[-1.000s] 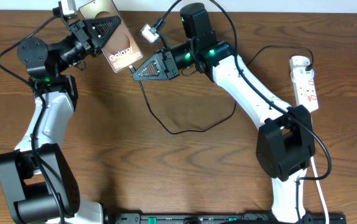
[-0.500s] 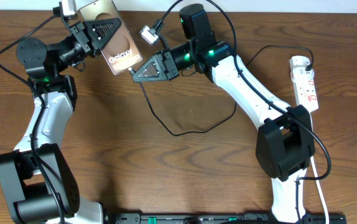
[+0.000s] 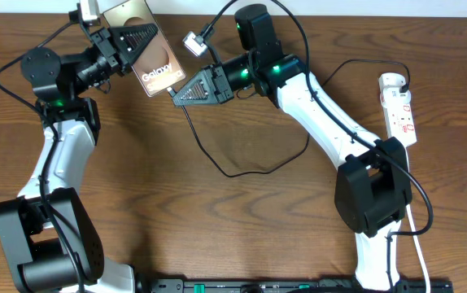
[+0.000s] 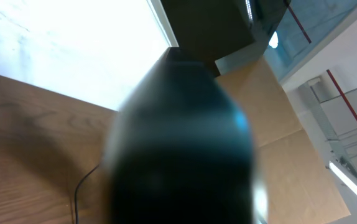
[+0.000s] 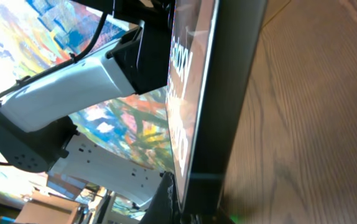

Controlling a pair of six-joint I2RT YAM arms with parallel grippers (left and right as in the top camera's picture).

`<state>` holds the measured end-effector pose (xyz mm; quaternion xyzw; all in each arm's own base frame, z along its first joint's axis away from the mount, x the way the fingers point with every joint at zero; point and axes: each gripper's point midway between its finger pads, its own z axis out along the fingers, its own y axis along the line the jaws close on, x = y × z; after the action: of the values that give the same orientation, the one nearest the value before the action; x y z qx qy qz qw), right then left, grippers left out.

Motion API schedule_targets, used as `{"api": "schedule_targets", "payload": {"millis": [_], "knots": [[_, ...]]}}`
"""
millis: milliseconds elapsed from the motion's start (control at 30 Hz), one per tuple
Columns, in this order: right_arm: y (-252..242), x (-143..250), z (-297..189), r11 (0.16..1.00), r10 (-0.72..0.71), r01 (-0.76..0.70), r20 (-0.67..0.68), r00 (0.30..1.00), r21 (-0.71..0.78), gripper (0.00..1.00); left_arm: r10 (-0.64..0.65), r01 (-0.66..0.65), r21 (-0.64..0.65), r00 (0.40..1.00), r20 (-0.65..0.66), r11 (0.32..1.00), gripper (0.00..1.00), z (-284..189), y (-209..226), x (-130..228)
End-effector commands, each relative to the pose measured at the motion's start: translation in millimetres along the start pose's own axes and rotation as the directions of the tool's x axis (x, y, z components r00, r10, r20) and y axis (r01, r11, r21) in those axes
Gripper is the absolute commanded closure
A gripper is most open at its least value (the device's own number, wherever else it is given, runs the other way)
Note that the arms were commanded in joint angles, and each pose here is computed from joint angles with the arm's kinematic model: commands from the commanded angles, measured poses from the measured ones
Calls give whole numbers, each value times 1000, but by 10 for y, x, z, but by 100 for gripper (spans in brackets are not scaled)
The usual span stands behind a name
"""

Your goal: Plug charger to phone and switch on socket

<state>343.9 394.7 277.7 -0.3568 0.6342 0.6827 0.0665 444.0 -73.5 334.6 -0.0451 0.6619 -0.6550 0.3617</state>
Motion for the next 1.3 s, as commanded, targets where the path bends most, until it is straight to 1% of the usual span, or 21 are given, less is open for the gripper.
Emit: {"api": "schedule_targets", "payload": {"millis": [0,367,700,900,1000,1267], "knots": [[-82,-207,-87,993,-36,27,76,996,119,99,33,-28,39,991,-131,999,93,47,-179,238],[-105,-375,-108,988,-29,8,135,990,157,99,33,-29,37,993,-114,999,93,51,-175,207],[-204,-488,-147,976,-6,-38,199,980,215,99,28,-26,28,998,-52,999,93,61,-164,101],[-201,-515,-152,975,-21,-26,206,978,220,99,28,-26,29,998,-63,999,93,60,-166,120],[-194,-528,-155,975,-30,-17,208,978,221,99,30,-26,36,994,-109,999,93,52,-174,199],[-145,-598,-165,976,-61,12,222,973,216,99,30,-25,39,991,-130,999,93,48,-178,234]]}}
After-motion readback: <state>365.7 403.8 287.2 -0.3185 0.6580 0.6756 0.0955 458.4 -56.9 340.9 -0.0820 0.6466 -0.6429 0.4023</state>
